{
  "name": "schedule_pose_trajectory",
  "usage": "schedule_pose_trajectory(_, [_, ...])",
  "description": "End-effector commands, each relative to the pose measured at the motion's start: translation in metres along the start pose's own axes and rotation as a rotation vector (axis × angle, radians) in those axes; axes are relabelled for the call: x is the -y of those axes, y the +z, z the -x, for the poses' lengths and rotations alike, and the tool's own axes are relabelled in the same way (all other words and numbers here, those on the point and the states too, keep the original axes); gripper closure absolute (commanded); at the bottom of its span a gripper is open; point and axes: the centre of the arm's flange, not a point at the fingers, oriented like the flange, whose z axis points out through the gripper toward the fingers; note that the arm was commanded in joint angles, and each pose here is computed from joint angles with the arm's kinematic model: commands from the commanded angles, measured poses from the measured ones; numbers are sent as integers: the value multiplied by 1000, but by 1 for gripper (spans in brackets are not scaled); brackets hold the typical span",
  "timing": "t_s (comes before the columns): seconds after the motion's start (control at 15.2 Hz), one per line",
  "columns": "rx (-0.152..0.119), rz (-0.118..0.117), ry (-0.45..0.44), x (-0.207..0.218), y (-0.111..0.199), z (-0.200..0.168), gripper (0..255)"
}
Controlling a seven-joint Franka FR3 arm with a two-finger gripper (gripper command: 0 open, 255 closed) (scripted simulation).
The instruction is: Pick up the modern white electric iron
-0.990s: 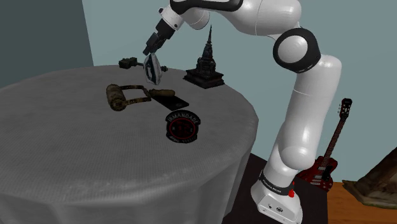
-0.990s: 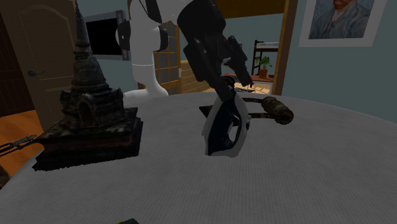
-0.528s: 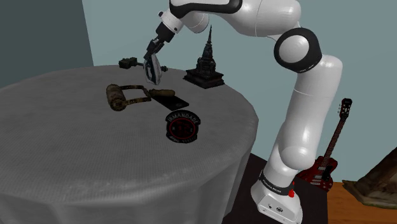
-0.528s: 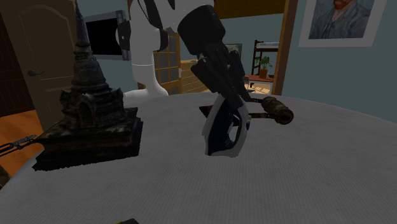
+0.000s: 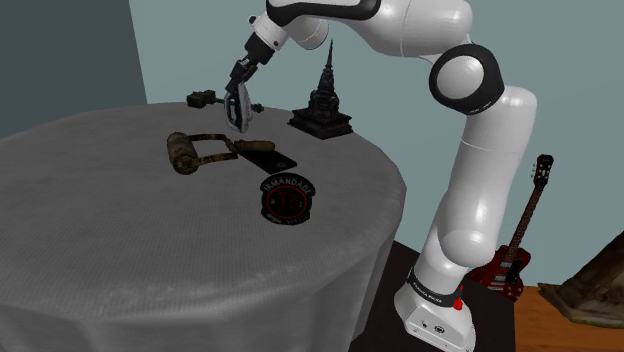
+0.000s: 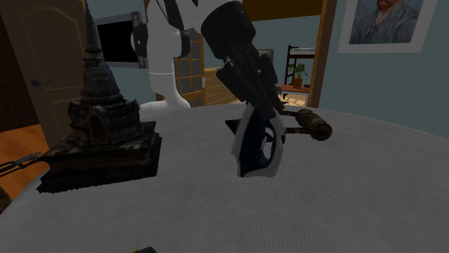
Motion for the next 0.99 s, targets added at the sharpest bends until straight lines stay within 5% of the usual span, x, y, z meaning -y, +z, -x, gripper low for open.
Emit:
schedule_pose_trajectory(0.0, [0, 0, 0, 1, -9, -5, 255])
schedule_pose_trajectory(0.92, [0, 0, 0, 7, -62, -40, 255])
